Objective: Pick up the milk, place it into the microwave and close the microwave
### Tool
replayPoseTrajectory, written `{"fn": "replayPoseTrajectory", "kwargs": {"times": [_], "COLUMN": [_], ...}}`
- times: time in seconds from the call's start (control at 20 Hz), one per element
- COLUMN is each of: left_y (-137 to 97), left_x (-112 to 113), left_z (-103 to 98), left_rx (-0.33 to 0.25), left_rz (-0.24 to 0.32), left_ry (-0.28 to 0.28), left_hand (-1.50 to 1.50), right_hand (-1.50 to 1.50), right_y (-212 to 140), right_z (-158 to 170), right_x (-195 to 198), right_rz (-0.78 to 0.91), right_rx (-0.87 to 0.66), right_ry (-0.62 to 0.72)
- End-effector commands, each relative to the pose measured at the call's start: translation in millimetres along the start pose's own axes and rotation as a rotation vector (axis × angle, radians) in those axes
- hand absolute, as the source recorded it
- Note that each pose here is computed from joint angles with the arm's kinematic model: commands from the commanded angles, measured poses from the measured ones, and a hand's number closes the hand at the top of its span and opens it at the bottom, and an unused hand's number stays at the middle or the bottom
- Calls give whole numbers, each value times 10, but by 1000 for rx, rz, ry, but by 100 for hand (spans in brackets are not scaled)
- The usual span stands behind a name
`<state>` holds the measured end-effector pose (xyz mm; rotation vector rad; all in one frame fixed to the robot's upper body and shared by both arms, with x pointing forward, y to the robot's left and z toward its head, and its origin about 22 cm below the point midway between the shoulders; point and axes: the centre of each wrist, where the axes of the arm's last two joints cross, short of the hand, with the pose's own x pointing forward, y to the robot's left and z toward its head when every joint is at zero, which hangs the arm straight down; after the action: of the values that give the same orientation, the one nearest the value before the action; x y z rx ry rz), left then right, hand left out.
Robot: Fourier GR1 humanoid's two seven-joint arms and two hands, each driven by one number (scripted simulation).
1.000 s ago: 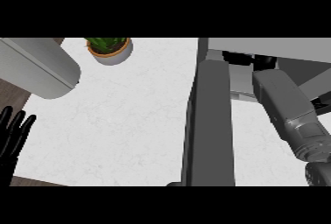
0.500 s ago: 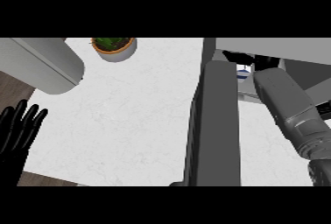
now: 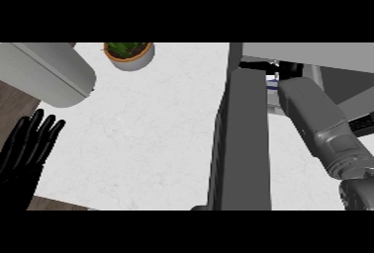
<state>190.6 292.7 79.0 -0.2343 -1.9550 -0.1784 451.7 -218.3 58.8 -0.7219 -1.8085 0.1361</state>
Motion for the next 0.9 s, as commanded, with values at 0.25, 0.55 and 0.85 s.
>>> {"fn": "replayPoseTrajectory", "kwargs": {"times": [0.25,0.55,0.85], "left_y": [-96,-193,-297], "left_x": [-28,-40,-82], "left_z": [-7,-51,-84], "left_rx": [-20,-22,-36], "left_rz": [-6,-11,-3], "left_ry": [8,16,12], "left_hand": [-150,-150,-150], "right_hand": [-150,-150,-150], "right_y": [-47,-43,-292], "right_z": [117,173,125], "right_x": [-193,-256,-395], "right_rz": [-48,-39,-79], "right_rx": [34,27,57], "right_ry": [32,31,29]}}
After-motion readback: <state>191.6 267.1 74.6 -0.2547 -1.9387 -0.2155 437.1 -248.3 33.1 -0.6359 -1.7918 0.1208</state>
